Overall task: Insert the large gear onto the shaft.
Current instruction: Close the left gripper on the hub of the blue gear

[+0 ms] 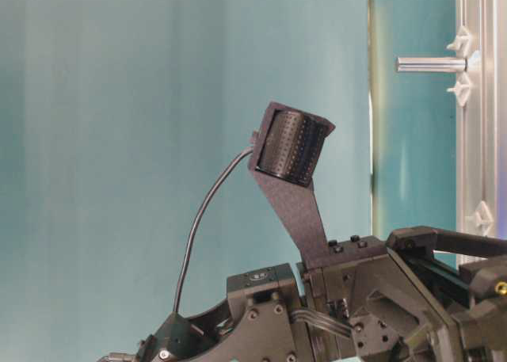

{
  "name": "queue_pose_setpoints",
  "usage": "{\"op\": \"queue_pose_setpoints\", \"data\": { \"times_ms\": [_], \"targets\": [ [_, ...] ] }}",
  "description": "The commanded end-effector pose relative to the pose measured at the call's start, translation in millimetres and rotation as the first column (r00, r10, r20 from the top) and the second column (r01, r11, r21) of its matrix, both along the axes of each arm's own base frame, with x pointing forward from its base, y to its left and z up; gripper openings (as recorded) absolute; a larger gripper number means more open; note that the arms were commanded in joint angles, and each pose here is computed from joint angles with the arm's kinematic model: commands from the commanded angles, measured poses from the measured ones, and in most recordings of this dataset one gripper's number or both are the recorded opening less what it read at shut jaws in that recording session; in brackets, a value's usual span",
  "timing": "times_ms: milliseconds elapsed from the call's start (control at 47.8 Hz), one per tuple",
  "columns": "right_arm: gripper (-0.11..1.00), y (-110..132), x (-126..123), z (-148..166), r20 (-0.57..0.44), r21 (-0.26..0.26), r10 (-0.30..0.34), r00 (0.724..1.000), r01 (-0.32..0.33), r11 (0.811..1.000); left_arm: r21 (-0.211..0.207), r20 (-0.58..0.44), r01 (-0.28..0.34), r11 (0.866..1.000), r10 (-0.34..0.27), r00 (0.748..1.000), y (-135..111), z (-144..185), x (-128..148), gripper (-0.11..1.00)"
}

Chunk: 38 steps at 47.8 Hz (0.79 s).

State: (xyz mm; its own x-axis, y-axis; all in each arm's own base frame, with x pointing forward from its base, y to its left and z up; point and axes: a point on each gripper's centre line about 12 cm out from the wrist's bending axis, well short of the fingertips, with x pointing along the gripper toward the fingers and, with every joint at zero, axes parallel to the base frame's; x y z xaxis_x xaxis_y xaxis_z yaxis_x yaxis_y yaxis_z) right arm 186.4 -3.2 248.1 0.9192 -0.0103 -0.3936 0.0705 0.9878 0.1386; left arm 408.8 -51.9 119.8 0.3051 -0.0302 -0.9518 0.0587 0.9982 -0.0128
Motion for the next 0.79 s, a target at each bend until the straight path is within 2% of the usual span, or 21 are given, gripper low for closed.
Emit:
{"op": "queue_pose_setpoints", "data": {
  "times_ms": [0, 460, 543, 648, 773],
  "targets": [
    [0.11, -0.1, 1.8, 3.7, 0.012, 0.011, -0.005, 1.0, 0.005, 1.0, -0.003, 0.018, 0.003, 1.0, -0.003, 1.0, -2.2, 5.1, 2.0, 0.95],
    [0.11, -0.3, 1.6, 3.1, 0.011, 0.011, -0.006, 1.0, 0.006, 1.0, -0.005, -0.007, -0.017, 1.0, 0.017, 1.0, -1.8, 0.3, 0.0, 0.94],
    [0.11, -0.3, 1.7, 3.3, 0.012, 0.011, -0.007, 1.0, 0.006, 1.0, -0.007, -0.01, -0.028, 1.0, 0.028, 1.0, -1.2, -0.9, 0.1, 0.89],
    [0.11, -0.4, 1.5, 2.6, 0.011, 0.01, -0.006, 1.0, 0.006, 1.0, -0.009, -0.01, -0.031, 0.999, 0.031, 0.999, -1.8, -0.9, 0.0, 0.77],
    [0.11, -0.3, 1.5, 2.5, 0.009, 0.011, -0.006, 1.0, 0.006, 1.0, -0.008, -0.001, -0.024, 1.0, 0.024, 1.0, -1.9, 2.1, 0.7, 0.77]
  ]
}}
